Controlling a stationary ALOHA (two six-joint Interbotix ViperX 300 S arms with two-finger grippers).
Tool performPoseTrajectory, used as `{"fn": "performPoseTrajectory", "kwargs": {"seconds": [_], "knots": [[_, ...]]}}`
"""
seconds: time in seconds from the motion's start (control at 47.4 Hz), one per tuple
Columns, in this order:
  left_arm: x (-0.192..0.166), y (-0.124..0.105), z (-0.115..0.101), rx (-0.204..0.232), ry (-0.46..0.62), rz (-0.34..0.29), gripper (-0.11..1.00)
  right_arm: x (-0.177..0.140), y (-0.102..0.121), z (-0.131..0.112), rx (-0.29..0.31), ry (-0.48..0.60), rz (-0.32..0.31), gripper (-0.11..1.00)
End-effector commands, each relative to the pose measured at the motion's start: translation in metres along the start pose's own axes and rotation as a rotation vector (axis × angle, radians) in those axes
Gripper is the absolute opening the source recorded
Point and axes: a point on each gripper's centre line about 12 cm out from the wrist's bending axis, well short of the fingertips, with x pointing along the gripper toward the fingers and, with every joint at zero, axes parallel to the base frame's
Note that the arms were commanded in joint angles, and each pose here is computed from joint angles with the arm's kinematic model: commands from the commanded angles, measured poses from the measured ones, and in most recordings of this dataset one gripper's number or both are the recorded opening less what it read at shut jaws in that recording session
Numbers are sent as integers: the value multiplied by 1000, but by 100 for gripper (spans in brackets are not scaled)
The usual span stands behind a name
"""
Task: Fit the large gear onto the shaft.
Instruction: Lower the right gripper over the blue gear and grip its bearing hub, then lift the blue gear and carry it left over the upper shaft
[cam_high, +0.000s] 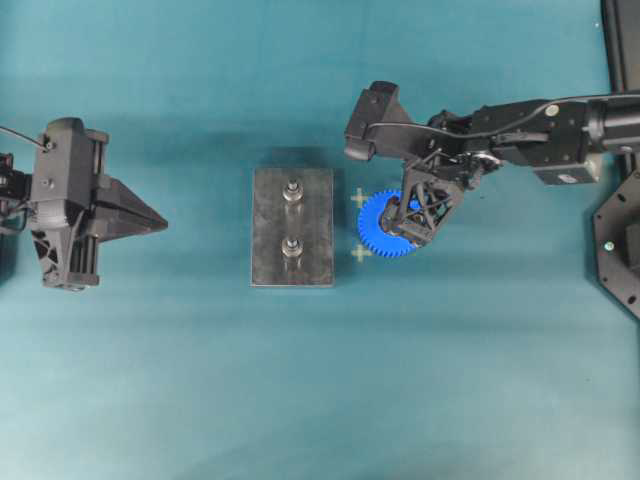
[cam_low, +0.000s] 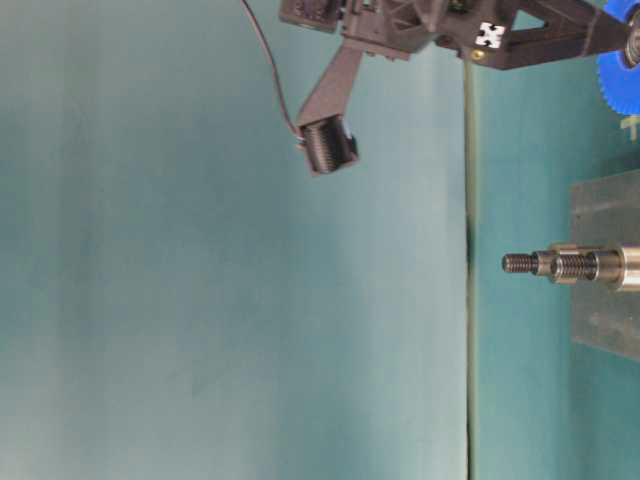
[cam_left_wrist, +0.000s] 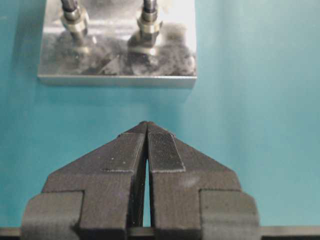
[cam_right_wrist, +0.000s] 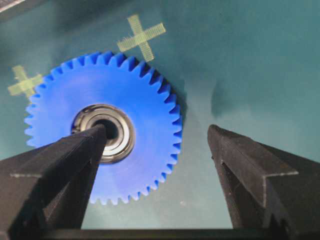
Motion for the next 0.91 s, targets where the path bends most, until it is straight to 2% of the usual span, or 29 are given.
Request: {"fn": "performPoseTrajectory", "kwargs": {"seconds": [0.0, 0.359, 0.591, 0.802, 0.887], "knots": [[-1, 0, 5, 1, -17, 0, 0, -2, 2, 7, -13, -20, 3, 88], [0, 0, 5, -1, -17, -1, 0, 5, 1, 11, -26, -4, -9, 88], [1, 0, 4, -5, -15, -1, 0, 15, 0, 7, -22, 77, -24, 88], [1, -1, 5, -4, -15, -2, 0, 15, 0, 9, -17, 83, -26, 85], [1, -1, 5, -4, -17, -2, 0, 14, 0, 9, -19, 88, -26, 78]]}}
